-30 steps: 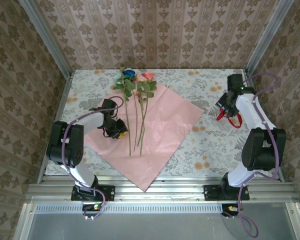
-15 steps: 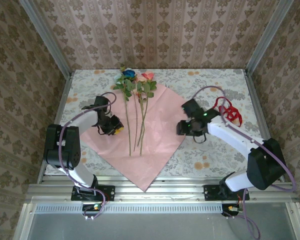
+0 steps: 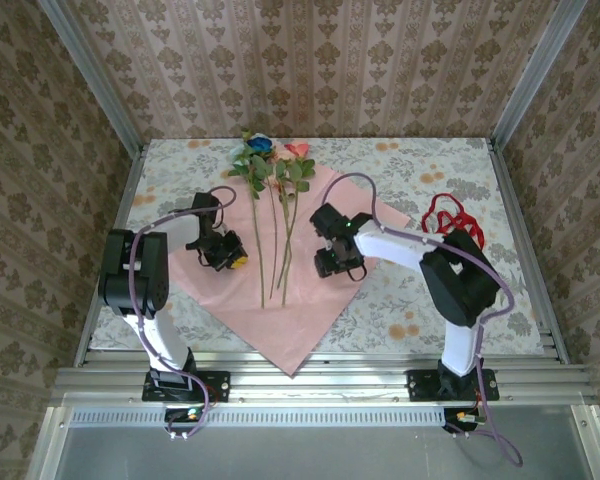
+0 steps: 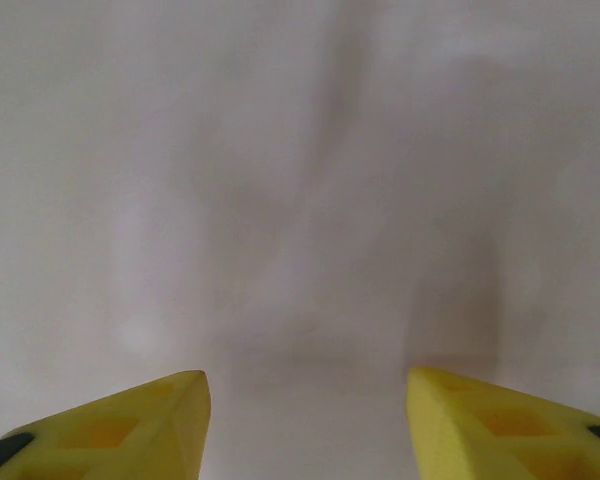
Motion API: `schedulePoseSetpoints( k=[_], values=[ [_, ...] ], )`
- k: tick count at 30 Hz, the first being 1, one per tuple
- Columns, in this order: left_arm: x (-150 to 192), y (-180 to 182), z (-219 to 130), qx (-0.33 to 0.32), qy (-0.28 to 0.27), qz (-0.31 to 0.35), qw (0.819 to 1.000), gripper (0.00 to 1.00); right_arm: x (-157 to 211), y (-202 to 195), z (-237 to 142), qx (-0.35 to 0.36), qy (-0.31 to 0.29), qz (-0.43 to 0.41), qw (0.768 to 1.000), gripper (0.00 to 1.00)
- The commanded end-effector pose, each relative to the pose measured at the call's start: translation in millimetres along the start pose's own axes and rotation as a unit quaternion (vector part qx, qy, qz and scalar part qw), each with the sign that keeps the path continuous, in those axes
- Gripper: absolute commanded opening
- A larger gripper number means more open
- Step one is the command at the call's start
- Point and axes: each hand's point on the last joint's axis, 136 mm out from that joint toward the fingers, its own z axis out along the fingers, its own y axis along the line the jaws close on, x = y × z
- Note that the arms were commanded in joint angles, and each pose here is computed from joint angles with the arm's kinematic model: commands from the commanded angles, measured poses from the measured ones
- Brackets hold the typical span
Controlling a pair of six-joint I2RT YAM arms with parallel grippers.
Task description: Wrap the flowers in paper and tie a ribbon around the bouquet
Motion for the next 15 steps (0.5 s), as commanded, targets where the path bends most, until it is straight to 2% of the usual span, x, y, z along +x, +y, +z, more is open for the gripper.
schedulePoseSetpoints(
  k=[1,7,15],
  values=[
    [0,5,12,-0.019,0.001,0.007,1.000,0.11,-2,-27,14,0.034,0.034,0.057,0.997,0.50],
    [0,-9,23,-0.018,0.007,0.018,1.000,0.11,48,-55,27,0.045,0.100,0.107,0.988,0.41],
    [9,-38,47,-0.014,0.026,0.032,0.999,0.11,80,-99,16,0.066,0.107,0.168,0.978,0.40]
  ],
)
